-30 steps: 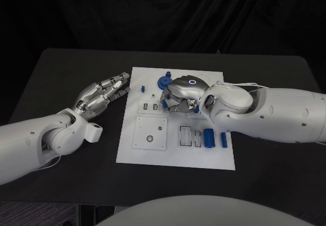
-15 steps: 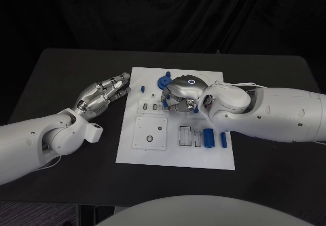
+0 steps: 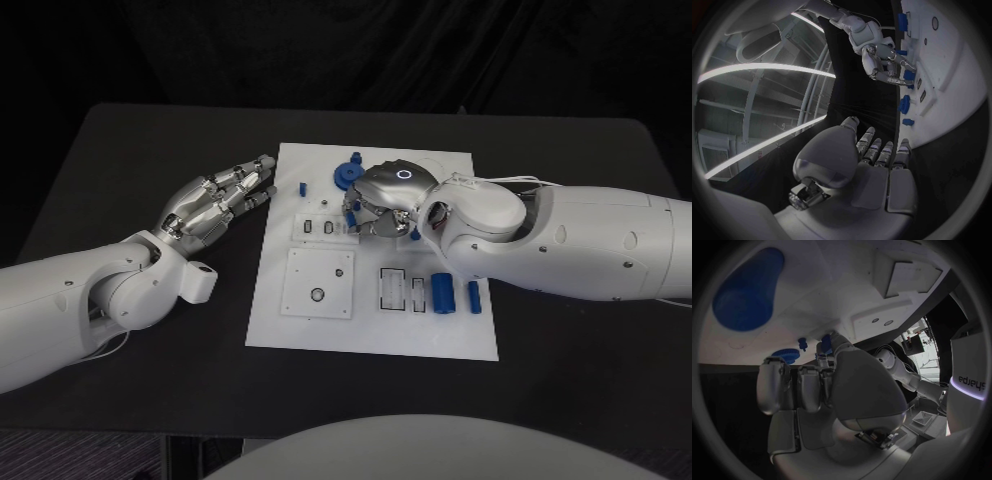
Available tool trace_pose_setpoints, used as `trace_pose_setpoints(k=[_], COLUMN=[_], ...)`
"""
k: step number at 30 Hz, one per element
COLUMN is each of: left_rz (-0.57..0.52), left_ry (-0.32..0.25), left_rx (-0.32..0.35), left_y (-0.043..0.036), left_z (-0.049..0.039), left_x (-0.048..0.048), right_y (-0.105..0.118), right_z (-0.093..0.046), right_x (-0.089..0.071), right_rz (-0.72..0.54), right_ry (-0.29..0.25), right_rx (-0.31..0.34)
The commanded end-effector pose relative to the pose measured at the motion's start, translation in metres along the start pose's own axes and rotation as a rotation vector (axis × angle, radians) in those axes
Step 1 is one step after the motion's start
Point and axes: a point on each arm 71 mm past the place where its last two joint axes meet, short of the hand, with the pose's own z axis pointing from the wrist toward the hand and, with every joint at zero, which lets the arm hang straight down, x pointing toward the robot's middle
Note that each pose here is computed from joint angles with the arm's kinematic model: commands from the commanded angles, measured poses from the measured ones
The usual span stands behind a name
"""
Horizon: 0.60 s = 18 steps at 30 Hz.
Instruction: Assemble the parts on the task board
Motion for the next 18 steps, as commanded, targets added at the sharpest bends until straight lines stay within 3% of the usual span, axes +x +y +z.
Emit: trace_pose_setpoints(k=[1, 18], left_rz=[-0.012, -0.012], left_ry=[0.012, 0.011], left_rx=[0.148, 0.147], left_y=[-0.0098, -0.0085], left_z=[0.0003, 0.0005], left_x=[0.0022, 0.0021], right_y=[-0.0009, -0.0023], right_z=[0.0004, 0.0023], right_x=[0.0039, 0.0099], right_rz=[-0.019, -0.030], right_ry=[0.025, 0.066], right_rx=[0.018, 0.011])
